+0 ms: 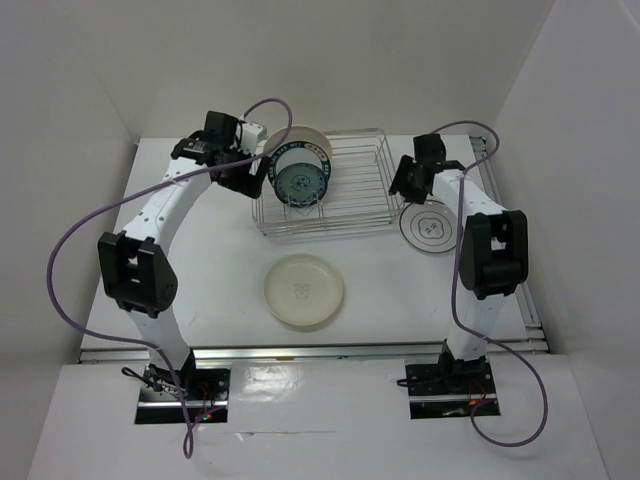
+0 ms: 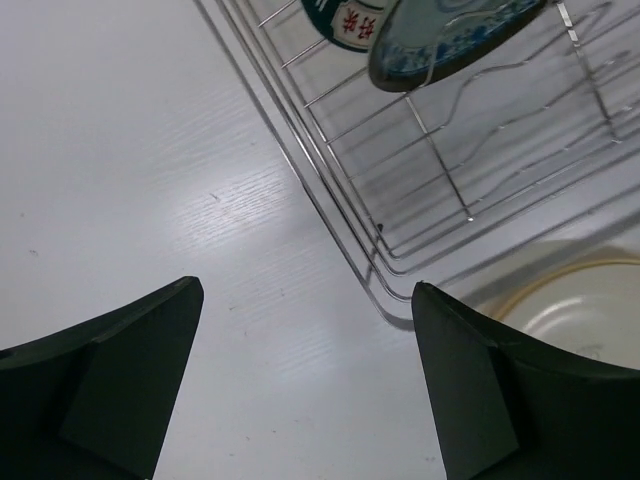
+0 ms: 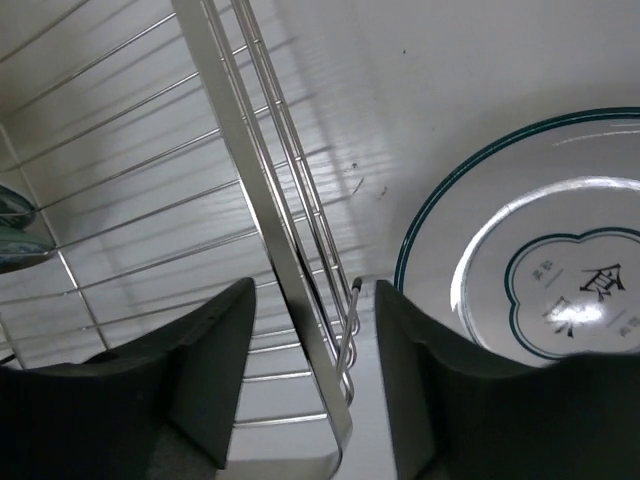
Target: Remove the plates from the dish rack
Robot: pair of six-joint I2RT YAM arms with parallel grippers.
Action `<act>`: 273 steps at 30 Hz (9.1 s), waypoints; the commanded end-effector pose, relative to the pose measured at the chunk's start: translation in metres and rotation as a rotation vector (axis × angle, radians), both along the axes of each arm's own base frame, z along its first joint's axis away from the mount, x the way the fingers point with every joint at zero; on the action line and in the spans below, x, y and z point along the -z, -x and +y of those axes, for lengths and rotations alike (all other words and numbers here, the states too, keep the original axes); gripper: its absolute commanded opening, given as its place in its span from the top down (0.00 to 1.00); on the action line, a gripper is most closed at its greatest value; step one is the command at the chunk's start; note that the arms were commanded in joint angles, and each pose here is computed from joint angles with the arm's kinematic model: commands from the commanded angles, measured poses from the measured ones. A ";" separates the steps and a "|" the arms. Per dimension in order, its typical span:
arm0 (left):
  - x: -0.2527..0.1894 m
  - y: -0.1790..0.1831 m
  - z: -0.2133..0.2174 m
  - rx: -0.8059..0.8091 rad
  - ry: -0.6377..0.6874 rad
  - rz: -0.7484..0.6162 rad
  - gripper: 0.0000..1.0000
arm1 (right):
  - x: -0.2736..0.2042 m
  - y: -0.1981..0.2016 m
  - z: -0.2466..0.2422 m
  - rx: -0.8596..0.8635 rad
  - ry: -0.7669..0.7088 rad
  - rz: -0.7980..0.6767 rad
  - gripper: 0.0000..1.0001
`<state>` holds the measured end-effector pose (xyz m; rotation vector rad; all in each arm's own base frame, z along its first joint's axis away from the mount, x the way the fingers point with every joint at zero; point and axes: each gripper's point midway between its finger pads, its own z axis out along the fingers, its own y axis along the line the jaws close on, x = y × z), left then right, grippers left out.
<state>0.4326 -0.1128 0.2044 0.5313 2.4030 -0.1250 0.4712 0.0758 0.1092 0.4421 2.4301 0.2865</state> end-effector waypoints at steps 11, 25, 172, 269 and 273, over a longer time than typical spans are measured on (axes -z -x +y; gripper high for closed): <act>0.028 -0.059 0.019 -0.074 -0.043 -0.058 0.00 | -0.001 -0.008 0.044 -0.062 0.016 -0.033 0.76; 0.011 -0.104 -0.071 0.335 -0.206 -0.230 0.16 | 0.002 0.003 0.048 -0.032 -0.008 0.023 0.72; 0.014 -0.182 -0.058 0.250 -0.242 -0.418 0.07 | 0.021 0.222 0.002 0.104 -0.353 0.370 0.03; 0.080 -0.077 0.001 -0.130 -0.015 0.040 0.14 | -0.110 0.116 -0.121 0.597 -0.230 -0.293 1.00; 0.104 -0.077 0.004 -0.117 -0.049 0.081 0.21 | -0.083 0.110 -0.124 0.605 -0.232 -0.248 1.00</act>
